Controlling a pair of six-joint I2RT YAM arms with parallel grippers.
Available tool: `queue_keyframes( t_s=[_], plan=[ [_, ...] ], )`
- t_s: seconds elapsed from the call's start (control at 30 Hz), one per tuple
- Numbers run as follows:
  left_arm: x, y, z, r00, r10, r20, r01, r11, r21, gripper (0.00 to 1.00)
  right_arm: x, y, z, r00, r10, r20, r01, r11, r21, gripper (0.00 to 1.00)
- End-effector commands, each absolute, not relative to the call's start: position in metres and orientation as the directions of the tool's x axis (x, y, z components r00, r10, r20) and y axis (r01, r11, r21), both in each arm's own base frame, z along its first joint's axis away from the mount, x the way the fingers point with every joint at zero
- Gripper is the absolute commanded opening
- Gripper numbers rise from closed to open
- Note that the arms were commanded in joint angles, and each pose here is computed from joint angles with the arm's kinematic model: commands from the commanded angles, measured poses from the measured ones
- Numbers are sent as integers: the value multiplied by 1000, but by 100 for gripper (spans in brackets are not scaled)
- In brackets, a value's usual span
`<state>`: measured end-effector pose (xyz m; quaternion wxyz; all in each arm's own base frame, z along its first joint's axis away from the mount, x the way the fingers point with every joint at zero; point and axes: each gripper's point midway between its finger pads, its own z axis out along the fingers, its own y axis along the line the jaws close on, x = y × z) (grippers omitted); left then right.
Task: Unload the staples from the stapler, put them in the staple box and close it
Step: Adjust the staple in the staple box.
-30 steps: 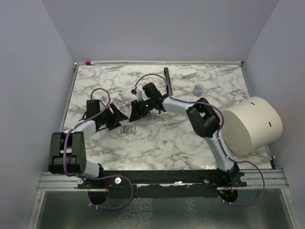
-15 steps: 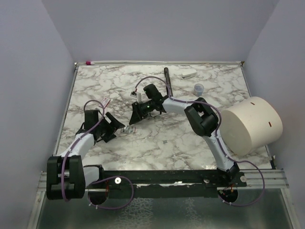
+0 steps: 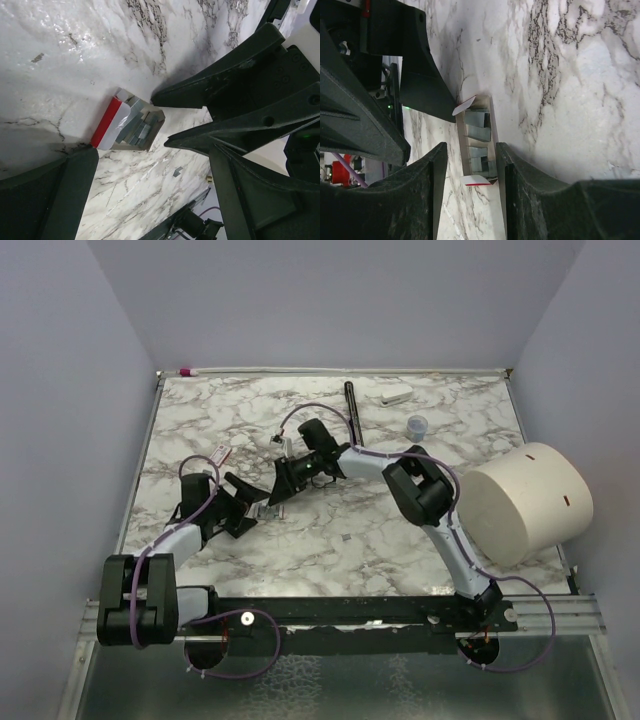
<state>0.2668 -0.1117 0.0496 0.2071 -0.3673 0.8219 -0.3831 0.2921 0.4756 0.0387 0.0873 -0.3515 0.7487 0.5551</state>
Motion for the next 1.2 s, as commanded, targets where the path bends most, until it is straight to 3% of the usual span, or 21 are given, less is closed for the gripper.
queue_keyframes(
  t_s=[0.0,0.4,0.53,0.8,1.17],
  plan=[
    [266,-117,41,-643,-765,-27,-468,421,-777,97,283,484,30,-734,-452,-507,-611,114,784,43],
    [271,-113,33,-651,-757,-55,-475,463,-748,97,269,489,39,-730,-449,-515,-608,82,790,42],
    [271,-104,36,-645,-758,-100,-484,506,-714,97,288,487,29,-762,-402,-508,-617,213,757,43],
    [277,-85,40,-616,-768,-176,-499,554,-666,98,311,473,25,-791,-350,-502,-602,301,739,44],
    [278,-104,33,-657,-746,-106,-466,513,-721,98,280,488,23,-816,-378,-438,-541,229,810,43]
  ],
)
